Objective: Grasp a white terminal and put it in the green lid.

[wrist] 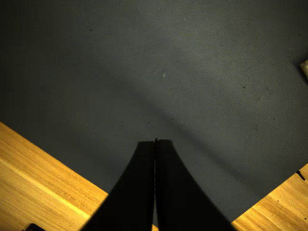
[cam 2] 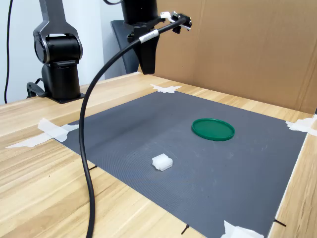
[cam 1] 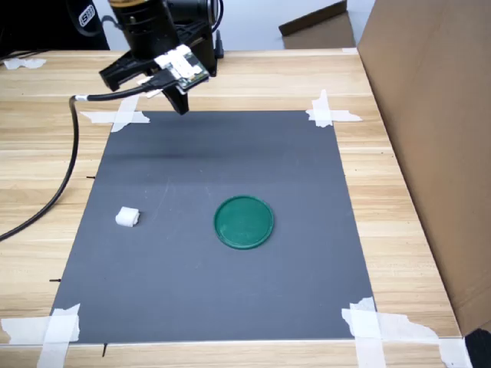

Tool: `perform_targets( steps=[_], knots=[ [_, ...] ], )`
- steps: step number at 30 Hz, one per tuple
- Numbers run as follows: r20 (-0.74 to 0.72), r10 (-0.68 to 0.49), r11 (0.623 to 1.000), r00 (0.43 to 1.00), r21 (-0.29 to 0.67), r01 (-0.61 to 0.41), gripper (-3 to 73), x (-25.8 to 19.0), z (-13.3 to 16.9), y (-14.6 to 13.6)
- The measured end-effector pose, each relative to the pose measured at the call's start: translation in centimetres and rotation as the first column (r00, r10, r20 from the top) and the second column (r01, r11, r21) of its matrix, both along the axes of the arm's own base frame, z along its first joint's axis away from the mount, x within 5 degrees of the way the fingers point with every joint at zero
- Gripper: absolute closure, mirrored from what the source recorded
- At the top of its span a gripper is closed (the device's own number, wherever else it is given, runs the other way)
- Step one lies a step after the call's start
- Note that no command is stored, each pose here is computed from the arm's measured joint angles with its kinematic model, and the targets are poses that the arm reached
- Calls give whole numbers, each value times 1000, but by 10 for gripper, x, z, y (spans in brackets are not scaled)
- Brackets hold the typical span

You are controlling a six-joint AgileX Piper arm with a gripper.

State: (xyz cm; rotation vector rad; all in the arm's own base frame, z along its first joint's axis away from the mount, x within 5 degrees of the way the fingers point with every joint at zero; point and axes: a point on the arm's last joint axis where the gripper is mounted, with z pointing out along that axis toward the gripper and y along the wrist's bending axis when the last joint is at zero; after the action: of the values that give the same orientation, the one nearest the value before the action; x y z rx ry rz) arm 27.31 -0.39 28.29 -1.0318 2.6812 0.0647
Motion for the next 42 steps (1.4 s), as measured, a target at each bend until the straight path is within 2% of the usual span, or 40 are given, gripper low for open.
perform_targets(
  steps=[5, 12, 15, 18, 19, 20, 21, 22, 23, 26, 28, 31, 36, 38, 41, 42],
  knots=[
    [36, 12, 1000, 999, -25, -11, 722, 3, 1, 25],
    [52, -45, 999, 998, -20, 46, 718, 25, 4, 26],
    [62, -51, 999, 997, -17, 52, 692, 29, 8, 24],
    [78, -70, 998, 995, -6, 70, 607, 33, 12, 16],
    [86, -77, 997, 993, -4, 77, 523, 34, 12, 9],
    [108, -90, 996, 990, -7, 91, 358, 36, 13, 0],
    [117, -97, 995, 988, -3, 98, 286, 36, 13, -1],
    [119, -102, 995, 988, -1, 103, 242, 37, 14, -2],
    [123, -110, 994, 986, 8, 110, 166, 37, 14, -2],
    [128, -157, 986, 979, 74, 148, 67, 40, 21, -1],
    [126, -203, 973, 971, 141, 185, 57, 49, 35, 1],
    [115, -227, 964, 967, 166, 207, 70, 58, 43, 1],
    [127, -242, 963, 962, 151, 222, 97, 72, 48, -2],
    [82, -286, 955, 955, 103, 278, 104, 80, 31, -26],
    [70, -307, 950, 949, 78, 301, 104, 82, 24, -45],
    [68, -317, 947, 946, 64, 313, 104, 81, 20, -60]
  ],
)
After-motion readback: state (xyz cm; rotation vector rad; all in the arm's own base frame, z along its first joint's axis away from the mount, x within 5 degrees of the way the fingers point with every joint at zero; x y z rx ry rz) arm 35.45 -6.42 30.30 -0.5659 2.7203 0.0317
